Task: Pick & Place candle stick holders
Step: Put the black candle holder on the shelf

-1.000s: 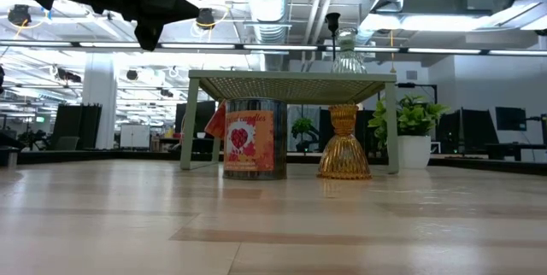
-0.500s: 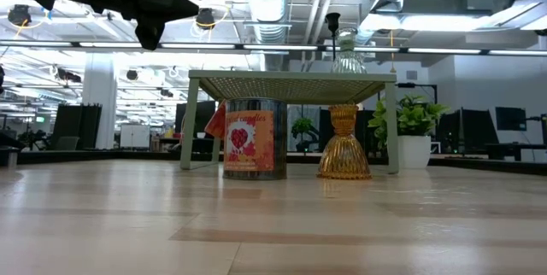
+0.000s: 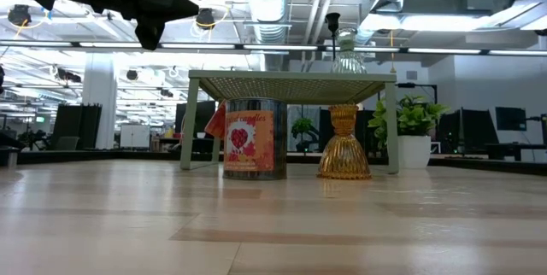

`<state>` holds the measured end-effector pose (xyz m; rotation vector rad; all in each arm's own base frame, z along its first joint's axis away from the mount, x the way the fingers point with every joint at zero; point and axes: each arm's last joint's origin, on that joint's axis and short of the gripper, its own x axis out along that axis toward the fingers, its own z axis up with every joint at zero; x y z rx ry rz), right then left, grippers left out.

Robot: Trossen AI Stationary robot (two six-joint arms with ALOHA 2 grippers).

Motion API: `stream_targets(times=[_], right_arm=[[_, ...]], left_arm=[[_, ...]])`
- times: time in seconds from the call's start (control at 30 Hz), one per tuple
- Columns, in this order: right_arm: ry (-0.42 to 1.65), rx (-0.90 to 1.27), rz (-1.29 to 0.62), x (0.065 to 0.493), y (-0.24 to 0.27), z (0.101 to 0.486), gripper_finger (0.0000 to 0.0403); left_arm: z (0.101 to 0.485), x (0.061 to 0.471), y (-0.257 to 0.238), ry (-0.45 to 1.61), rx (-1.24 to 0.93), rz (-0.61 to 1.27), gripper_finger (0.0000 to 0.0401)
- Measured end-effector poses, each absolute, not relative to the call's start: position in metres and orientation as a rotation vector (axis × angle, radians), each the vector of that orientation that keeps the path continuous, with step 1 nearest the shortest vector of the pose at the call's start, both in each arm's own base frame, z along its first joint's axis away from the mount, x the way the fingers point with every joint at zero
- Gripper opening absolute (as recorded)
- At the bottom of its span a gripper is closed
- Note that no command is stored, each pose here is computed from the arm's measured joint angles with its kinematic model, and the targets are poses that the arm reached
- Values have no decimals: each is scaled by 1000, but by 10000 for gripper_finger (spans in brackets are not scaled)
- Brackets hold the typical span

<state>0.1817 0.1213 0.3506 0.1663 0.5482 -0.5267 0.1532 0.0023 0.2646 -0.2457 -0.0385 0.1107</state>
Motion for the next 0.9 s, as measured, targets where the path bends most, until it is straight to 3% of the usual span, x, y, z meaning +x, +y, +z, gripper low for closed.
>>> stream_targets(times=[0.43, 0.9], right_arm=[[398, 391, -427, 187, 128, 261, 21], [337, 402, -428, 193, 126, 249, 4]], left_arm=[[265, 153, 2, -40, -246, 111, 11], [272, 150, -1, -100, -257, 52, 6]])
